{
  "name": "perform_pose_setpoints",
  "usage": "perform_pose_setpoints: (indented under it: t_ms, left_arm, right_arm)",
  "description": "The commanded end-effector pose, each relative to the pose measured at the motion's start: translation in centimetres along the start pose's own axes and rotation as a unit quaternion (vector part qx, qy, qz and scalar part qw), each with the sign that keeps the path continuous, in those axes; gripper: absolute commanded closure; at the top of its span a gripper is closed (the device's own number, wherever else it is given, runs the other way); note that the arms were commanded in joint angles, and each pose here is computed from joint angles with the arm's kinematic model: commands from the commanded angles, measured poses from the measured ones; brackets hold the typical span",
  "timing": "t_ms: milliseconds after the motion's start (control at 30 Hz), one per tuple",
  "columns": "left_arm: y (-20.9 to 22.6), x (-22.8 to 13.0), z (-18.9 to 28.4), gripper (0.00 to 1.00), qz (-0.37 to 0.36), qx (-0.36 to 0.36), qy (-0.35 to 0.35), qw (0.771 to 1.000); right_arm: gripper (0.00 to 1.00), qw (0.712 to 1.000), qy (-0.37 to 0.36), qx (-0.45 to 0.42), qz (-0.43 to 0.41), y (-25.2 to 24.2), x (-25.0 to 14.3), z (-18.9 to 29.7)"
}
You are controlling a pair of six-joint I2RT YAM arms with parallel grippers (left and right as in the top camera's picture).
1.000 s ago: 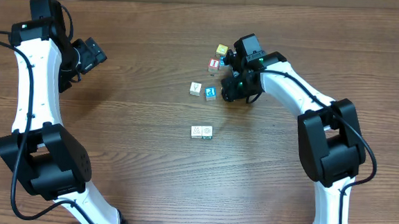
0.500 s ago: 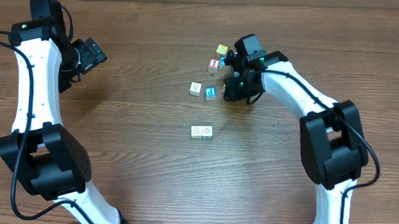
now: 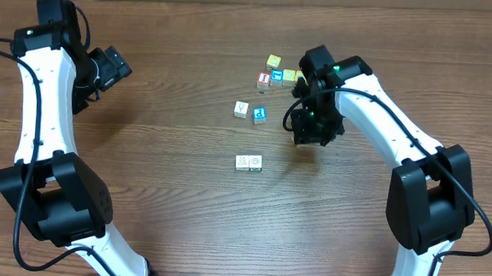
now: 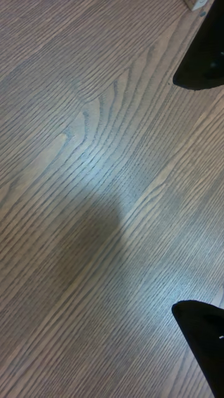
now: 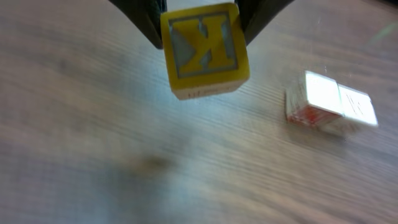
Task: Flip 5 blocks
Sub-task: 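Carry the K block toward the front and lower it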
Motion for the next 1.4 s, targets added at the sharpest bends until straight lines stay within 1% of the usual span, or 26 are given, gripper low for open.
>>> perform_pose_setpoints:
  t_ms: [0,67,367,433,667,867,1033,1100,1167,1300,1367]
  left_arm:
    - [-0.2,0.4,0.9,0.00,-0.002,-0.005,-0.013,1.000]
    - [-0.2,0.4,0.9,0.00,-0.002,-0.005,-0.013,1.000]
    - [-0.2,0.4,0.9,0.00,-0.002,-0.005,-0.013,1.000]
    - [-0.2,0.4,0.9,0.00,-0.002,-0.005,-0.013,1.000]
    - [-0.2,0.4,0.9,0.00,-0.002,-0.005,-0.013,1.000]
    - [-0.2,0.4,0.9,0.00,-0.002,-0.005,-0.013,1.000]
    - [-0.2,0.4,0.9,0.00,-0.002,-0.005,-0.013,1.000]
    - [-0.2,0.4,0.9,0.00,-0.002,-0.005,-0.013,1.000]
    - [-0.2,0.4,0.9,0.00,-0.002,-0.005,-0.013,1.000]
    - [-0.2,0.4,0.9,0.00,-0.002,-0.005,-0.013,1.000]
    - [-0.2,0.4,0.9,0.00,-0.002,-0.005,-0.013,1.000]
  right_arm:
    - [0.69,0.998,0.007,-0.001,-0.065,0.7,-0.9,0.7]
    - [0.69,0.998,0.016,-0.003,-0.064,1.2,-1.4,0.6]
    - [0.68,0.999,0.031,-0.012,-0.002,5.4,-3.0,-1.2]
    - [0.68,0.999,0.033,-0.018,-0.006,5.8,-3.4,-1.9]
    - [0.68,0.999,0.045,-0.026,-0.014,5.5,-4.3,-3.5]
    - [0.68,0.999,0.039,-0.024,-0.014,5.2,-4.3,-4.7]
    - [0.67,0.999,0.039,-0.024,-0.014,5.2,-4.3,-4.8]
    - [0.61,0.999,0.039,-0.024,-0.014,5.2,-4.3,-4.8]
    - [0.57,0.999,0.041,-0.024,-0.014,5.2,-4.4,-4.8]
    - [0.45,0.998,0.045,-0.026,-0.019,4.9,-4.5,-4.7]
    - [0.42,0.998,0.046,-0.026,-0.023,4.6,-4.5,-4.6]
Point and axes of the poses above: each gripper's point midway between its finger pads, its own z axis back along the fingers, its own y axis along the line the jaws close on, x = y × z, the point moved 2 cm from there along z, back along the fingers, and after that the axes turned 3 degrees about z, right-handed, at the moved point
